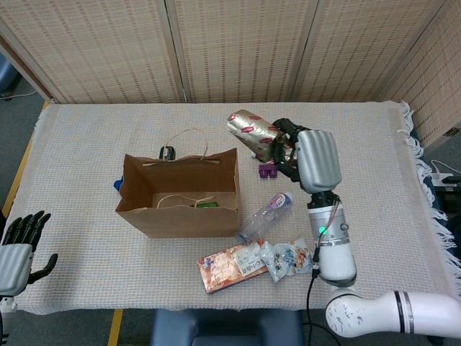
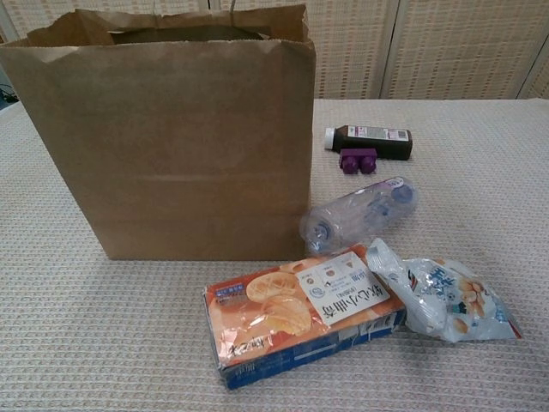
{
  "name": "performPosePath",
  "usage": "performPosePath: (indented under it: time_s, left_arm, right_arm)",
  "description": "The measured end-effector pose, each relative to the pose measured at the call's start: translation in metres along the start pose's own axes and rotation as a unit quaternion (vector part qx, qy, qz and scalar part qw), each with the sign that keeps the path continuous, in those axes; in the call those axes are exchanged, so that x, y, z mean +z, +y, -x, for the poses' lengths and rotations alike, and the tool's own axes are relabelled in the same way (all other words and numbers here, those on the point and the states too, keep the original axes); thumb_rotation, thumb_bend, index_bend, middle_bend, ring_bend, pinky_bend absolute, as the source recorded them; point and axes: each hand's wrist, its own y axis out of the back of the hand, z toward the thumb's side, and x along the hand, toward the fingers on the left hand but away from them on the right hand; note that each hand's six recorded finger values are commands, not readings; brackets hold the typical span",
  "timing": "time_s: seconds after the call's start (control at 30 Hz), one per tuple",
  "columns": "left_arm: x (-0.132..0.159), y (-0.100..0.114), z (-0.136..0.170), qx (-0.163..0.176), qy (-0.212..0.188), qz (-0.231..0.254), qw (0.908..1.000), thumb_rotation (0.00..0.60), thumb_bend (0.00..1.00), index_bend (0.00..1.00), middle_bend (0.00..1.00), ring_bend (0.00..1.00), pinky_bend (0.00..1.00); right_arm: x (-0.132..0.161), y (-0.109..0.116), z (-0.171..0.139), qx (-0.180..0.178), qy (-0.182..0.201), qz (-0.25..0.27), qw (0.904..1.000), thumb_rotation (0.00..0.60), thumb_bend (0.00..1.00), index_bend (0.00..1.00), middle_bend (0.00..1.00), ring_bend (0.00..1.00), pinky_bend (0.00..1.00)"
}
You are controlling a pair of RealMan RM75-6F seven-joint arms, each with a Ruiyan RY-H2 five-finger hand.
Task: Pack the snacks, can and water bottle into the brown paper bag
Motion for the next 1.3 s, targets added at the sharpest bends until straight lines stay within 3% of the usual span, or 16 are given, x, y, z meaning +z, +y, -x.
performPosePath:
  time_s: [0.2, 0.4, 0.6, 0.9, 1.0, 1.07, 1.13, 1.2, 1.3]
  left_arm:
    - [-0.001, 0.000, 0.001, 0.000, 0.000, 0.003, 1.0000, 0.600, 0.36, 0.04, 0.00, 0.00, 0.00]
    - [-0.003, 0.001, 0.003, 0.001, 0.002, 0.006, 1.0000, 0.600, 0.36, 0.04, 0.00, 0.00, 0.00]
    - [-0.004, 0.001, 0.005, 0.002, 0.004, 0.008, 1.0000, 0.600, 0.36, 0.04, 0.00, 0.00, 0.00]
    - [-0.004, 0.001, 0.005, 0.002, 0.005, 0.007, 1.0000, 0.600, 0.36, 0.04, 0.00, 0.00, 0.00]
    - [-0.004, 0.001, 0.005, 0.002, 0.005, 0.007, 1.0000, 0.600, 0.36, 0.04, 0.00, 0.00, 0.00]
    - [-0.004, 0.001, 0.005, 0.003, 0.005, 0.007, 1.0000, 0.600, 0.36, 0.04, 0.00, 0.00, 0.00]
    - [-0.004, 0.001, 0.005, 0.003, 0.005, 0.007, 1.0000, 0.600, 0.36, 0.04, 0.00, 0.00, 0.00]
    - [-0.004, 0.001, 0.005, 0.002, 0.005, 0.007, 1.0000, 0.600, 0.36, 0.04, 0.00, 0.00, 0.00]
    - [-0.004, 0.001, 0.005, 0.002, 0.005, 0.007, 1.0000, 0.600, 0.36, 0.04, 0.00, 0.00, 0.00]
  right_arm:
    - [0.044, -0.051, -0.004, 0.046, 0.022, 0.003, 0.9987, 0.600, 0.55, 0.71, 0.61, 0.64, 0.88]
    - [0.058, -0.094, -0.013, 0.080, 0.020, -0.015, 0.9965, 0.600, 0.55, 0.70, 0.61, 0.64, 0.88]
    - [0.055, -0.111, -0.013, 0.086, 0.011, -0.036, 0.9956, 0.600, 0.55, 0.69, 0.61, 0.64, 0.88]
    - [0.052, -0.117, -0.013, 0.094, 0.003, -0.038, 0.9948, 0.600, 0.55, 0.65, 0.61, 0.61, 0.88]
    - [0.050, -0.118, -0.015, 0.102, -0.001, -0.039, 0.9941, 0.600, 0.48, 0.47, 0.56, 0.49, 0.78]
    - [0.049, -0.120, -0.016, 0.111, -0.005, -0.039, 0.9930, 0.600, 0.36, 0.23, 0.42, 0.33, 0.65]
    - [0.046, -0.121, -0.018, 0.122, -0.008, -0.039, 0.9917, 0.600, 0.30, 0.06, 0.30, 0.21, 0.53]
    - [0.043, -0.120, -0.017, 0.127, -0.012, -0.038, 0.9911, 0.600, 0.27, 0.00, 0.24, 0.16, 0.45]
    - [0.040, -0.117, -0.016, 0.125, -0.014, -0.036, 0.9913, 0.600, 0.27, 0.00, 0.21, 0.14, 0.41]
